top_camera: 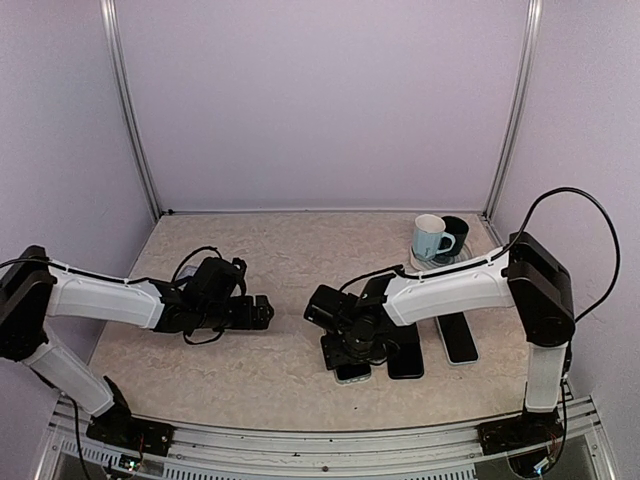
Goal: Put the phone into the phone case
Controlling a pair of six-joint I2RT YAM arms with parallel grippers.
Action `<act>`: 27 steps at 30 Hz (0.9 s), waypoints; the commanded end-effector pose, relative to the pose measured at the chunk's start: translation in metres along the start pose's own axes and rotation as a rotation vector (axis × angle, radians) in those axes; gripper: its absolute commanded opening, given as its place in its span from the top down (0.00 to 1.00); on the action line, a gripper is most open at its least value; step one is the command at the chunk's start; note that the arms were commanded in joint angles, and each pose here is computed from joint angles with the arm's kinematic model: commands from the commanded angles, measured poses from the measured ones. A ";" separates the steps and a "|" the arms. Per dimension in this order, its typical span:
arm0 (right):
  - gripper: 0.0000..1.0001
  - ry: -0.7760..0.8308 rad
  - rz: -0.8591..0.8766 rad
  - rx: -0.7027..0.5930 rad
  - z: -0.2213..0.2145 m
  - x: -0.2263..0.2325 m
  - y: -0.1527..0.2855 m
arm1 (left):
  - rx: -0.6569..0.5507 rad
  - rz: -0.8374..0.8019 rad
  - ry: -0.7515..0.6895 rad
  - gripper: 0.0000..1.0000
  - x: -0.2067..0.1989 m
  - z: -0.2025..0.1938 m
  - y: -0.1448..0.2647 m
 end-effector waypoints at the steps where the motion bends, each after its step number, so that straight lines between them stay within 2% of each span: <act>1: 0.66 0.057 0.059 -0.108 0.017 0.005 0.008 | 0.069 -0.262 0.013 0.05 -0.046 -0.007 -0.017; 11: 0.71 0.139 0.193 -0.360 0.049 0.015 0.042 | 0.023 -0.589 0.074 0.01 -0.097 0.008 -0.004; 15: 0.72 0.159 0.192 -0.409 0.060 0.015 0.047 | 0.093 -0.646 0.129 0.01 -0.107 -0.005 -0.021; 18: 0.71 0.171 0.199 -0.449 0.068 0.015 0.055 | 0.099 -0.730 0.174 0.01 -0.118 -0.004 -0.020; 22: 0.71 0.179 0.212 -0.469 0.072 0.014 0.057 | 0.089 -0.756 0.182 0.02 -0.123 -0.001 -0.024; 25: 0.71 0.189 0.219 -0.466 0.072 0.015 0.055 | 0.070 -0.777 0.168 0.05 -0.129 0.006 -0.022; 27: 0.71 0.196 0.232 -0.477 0.073 0.016 0.057 | 0.079 -0.779 0.163 0.13 -0.132 0.007 -0.026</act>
Point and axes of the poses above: each gripper's point midway between its finger pads, its own y axis back along the fingers, its own x axis along the line the jaws close on, z = x × y, the point moved 2 cm from there along y, back along the fingers, and after that the axes turned 5 degrees about y, right-handed, at the moved point
